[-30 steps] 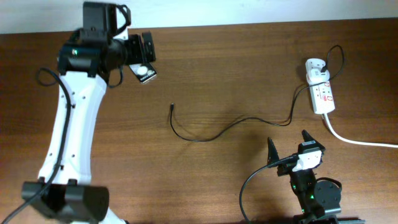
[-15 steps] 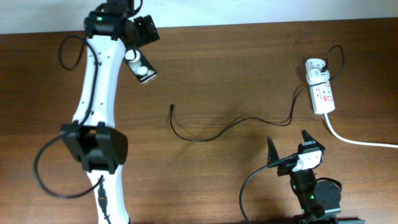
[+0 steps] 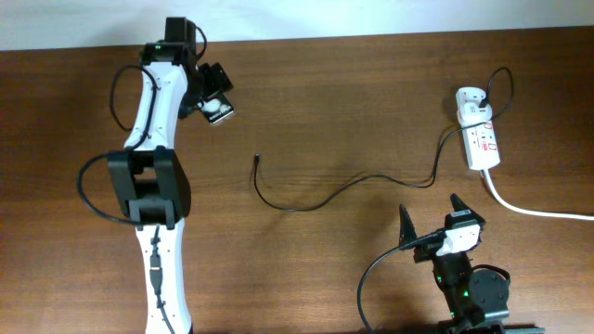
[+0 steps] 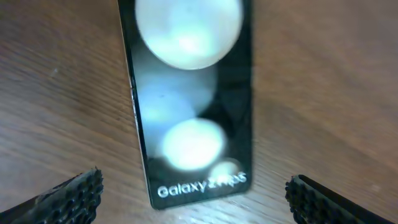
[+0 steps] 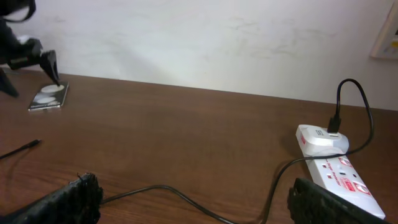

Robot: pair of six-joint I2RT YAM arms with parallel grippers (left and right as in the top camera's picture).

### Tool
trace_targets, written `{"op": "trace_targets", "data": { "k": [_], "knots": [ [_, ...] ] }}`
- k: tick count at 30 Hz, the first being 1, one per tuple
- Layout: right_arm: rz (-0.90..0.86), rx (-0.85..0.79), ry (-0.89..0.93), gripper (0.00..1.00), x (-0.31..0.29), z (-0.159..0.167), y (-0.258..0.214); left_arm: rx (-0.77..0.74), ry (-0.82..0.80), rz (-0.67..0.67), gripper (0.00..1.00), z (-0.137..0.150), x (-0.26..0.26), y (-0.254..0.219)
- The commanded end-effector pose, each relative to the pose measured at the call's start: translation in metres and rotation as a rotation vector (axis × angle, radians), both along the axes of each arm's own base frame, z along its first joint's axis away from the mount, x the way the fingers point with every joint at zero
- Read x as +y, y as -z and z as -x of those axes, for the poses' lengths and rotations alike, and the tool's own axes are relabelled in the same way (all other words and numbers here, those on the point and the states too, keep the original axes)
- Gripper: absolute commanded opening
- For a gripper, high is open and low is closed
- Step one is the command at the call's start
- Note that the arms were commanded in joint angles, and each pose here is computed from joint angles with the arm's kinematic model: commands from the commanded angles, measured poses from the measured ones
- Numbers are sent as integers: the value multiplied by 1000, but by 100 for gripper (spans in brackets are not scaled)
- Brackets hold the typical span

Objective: Plug charger to phone and switch on socket
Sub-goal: 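Move the left gripper forward over the black Galaxy Z Flip5 phone, then lower the left gripper and close it on the phone's sides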

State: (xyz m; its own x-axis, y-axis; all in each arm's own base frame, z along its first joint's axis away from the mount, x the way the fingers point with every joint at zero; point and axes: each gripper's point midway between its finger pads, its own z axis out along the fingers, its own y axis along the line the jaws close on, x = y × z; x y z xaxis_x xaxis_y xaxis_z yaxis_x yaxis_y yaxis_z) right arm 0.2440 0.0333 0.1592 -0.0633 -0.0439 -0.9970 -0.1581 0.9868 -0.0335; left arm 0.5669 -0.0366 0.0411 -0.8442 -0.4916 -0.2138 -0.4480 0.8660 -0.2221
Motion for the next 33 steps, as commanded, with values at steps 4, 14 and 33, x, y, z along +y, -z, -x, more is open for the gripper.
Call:
{"op": "trace_targets", "data": {
  "k": [4,14,33],
  "knots": [
    [6,0,-3,99,0,0,2,60,-4,12,99,3,-5,36],
    [6,-1,-3,99,0,0,1,74,24,-115,99,6,-3,49],
    [6,0,-3,99,0,0,2,77,13,-155,99,-3,10,93]
  ]
}}
